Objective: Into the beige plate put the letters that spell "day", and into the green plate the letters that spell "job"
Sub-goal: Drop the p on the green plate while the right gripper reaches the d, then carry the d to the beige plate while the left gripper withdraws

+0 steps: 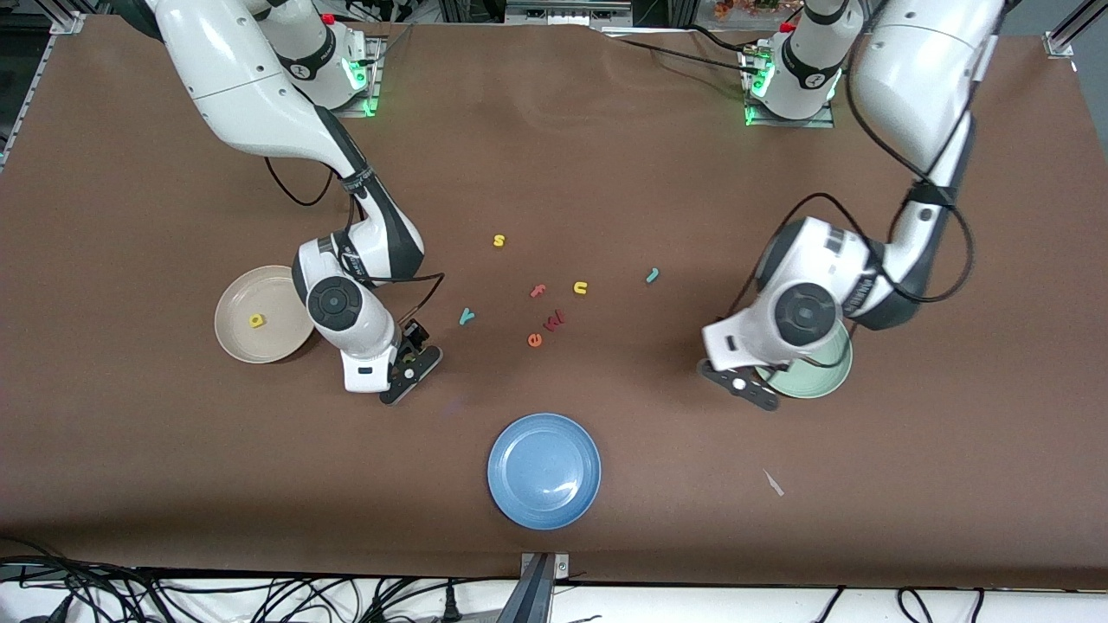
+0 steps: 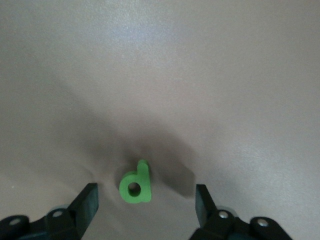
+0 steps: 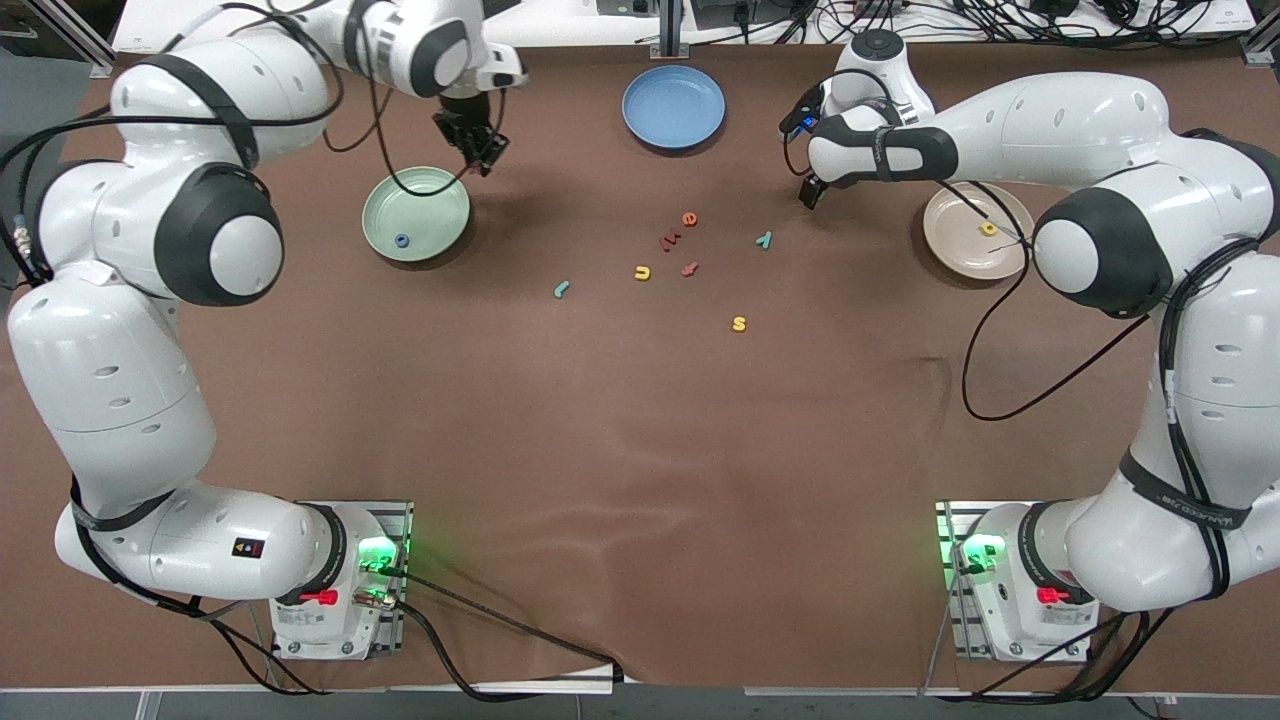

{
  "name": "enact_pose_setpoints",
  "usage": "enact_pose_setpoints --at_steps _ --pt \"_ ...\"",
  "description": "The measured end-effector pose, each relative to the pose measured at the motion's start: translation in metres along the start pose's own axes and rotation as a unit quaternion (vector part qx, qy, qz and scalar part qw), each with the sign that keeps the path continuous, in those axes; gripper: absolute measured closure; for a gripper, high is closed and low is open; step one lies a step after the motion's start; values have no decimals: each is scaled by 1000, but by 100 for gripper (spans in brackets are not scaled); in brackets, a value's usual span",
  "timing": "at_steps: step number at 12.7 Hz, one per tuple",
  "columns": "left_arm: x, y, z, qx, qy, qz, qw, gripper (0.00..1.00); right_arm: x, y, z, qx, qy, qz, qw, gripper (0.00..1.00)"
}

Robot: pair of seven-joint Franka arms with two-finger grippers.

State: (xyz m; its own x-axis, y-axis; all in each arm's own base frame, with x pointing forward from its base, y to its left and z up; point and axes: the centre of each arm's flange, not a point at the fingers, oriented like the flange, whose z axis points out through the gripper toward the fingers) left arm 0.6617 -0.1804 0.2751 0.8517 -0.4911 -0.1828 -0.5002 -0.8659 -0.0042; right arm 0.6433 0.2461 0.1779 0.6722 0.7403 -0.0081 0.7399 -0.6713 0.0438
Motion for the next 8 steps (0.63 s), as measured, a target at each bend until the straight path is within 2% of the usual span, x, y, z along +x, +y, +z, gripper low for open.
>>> enact_pose_setpoints --at_steps 1,3,4,5,7,8 --pt "-8 -22 6 -5 -6 3 1000 74 0 -1 1 0 -1 -1 1000 15" --pt "-23 -50 23 -14 -19 3 1000 74 -1 -2 2 1 -5 -2 1000 39" --pt "-27 -52 33 -17 -25 3 1000 74 -1 -2 2 1 -7 -3 1000 39" --pt "-29 -51 44 -19 -26 4 999 74 0 -3 1 2 -9 -3 1000 45" --pt "-33 -51 71 -14 -18 9 1000 74 0 -5 -2 3 -12 -4 1000 71" --pt "-35 -50 85 -10 -14 14 1000 74 0 -5 -2 3 -12 -3 1000 72"
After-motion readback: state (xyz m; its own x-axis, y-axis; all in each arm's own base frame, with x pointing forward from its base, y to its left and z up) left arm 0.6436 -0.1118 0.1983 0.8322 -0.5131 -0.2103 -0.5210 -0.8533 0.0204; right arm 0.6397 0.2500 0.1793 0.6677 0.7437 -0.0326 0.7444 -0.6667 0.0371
